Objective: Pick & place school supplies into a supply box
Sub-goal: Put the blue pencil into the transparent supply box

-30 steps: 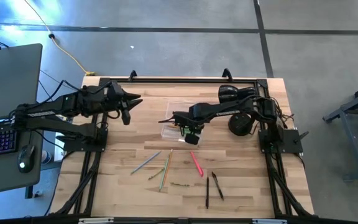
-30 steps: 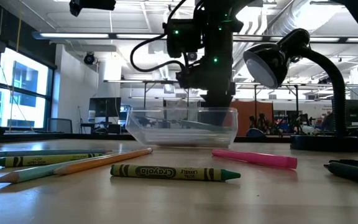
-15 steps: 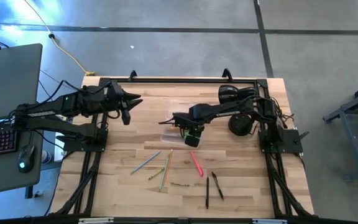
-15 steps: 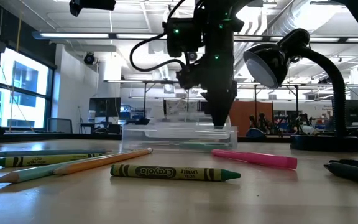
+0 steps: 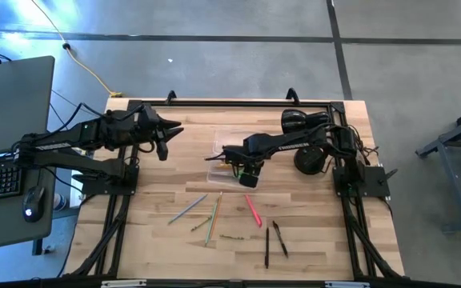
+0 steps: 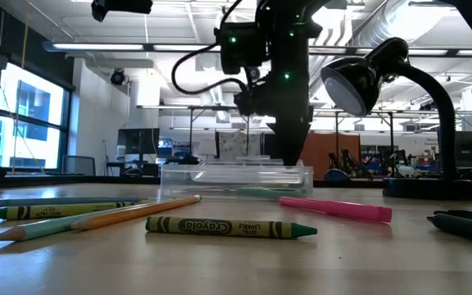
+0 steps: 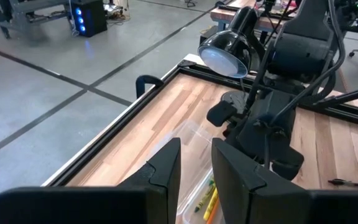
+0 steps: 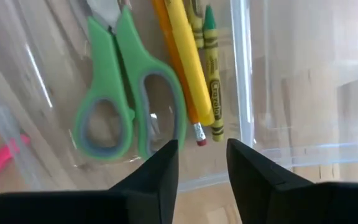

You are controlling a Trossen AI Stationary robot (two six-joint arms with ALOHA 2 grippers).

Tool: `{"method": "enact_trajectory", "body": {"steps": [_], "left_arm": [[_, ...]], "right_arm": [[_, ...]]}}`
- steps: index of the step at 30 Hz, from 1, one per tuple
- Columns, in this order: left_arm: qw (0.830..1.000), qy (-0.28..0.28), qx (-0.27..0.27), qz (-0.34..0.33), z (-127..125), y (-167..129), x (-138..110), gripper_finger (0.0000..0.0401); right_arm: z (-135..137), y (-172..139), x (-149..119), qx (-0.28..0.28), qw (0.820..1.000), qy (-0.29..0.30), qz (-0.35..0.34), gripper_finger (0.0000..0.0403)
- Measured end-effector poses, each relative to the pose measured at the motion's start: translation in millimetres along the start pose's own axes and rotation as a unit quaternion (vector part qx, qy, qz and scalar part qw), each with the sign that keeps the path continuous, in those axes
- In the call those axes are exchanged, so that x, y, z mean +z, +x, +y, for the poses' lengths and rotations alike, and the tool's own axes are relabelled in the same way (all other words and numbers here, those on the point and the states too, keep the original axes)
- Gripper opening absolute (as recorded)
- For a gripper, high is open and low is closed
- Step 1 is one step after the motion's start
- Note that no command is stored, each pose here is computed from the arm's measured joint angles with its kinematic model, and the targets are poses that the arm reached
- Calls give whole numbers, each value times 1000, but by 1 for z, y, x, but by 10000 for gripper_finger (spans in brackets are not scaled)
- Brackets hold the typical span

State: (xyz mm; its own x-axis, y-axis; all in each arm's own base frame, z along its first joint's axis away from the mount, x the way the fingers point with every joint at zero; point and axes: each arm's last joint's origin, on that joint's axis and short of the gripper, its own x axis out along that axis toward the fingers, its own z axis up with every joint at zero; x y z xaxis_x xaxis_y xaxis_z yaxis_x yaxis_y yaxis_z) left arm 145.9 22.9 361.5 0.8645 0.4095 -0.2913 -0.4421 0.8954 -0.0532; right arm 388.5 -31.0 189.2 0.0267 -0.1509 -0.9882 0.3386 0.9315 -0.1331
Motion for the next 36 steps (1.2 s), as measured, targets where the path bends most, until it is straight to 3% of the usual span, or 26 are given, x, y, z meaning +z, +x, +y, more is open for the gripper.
{"method": "enact_trajectory", "body": {"steps": [6,11,14,17,20,23,26,30,36], "left_arm": [[999,1,4,33,-1,4,-6,122],[993,2,1,121,-1,10,-22,122],[977,2,-27,214,-3,13,-37,122],[949,-1,-80,304,-7,16,-58,122],[929,-17,-132,345,-17,23,-84,122],[917,-30,-137,374,-27,26,-114,122],[925,-32,-115,361,-37,29,-139,122],[955,-14,-76,286,-50,29,-169,122],[982,-84,-115,127,-78,23,-193,122]], "right_arm": [[9,-25,6,7,1000,-10,-20,114],[26,-52,2,10,1000,-11,-17,114],[43,-61,-8,16,1000,-9,0,114],[63,-64,-20,12,1000,-8,11,114],[82,-60,-34,5,1000,-1,19,114],[101,-56,-49,-8,1000,17,22,114],[118,-54,-64,-15,999,13,29,114],[135,-57,-75,-20,1000,9,9,114],[141,-59,-80,-52,998,27,-27,114]]}}
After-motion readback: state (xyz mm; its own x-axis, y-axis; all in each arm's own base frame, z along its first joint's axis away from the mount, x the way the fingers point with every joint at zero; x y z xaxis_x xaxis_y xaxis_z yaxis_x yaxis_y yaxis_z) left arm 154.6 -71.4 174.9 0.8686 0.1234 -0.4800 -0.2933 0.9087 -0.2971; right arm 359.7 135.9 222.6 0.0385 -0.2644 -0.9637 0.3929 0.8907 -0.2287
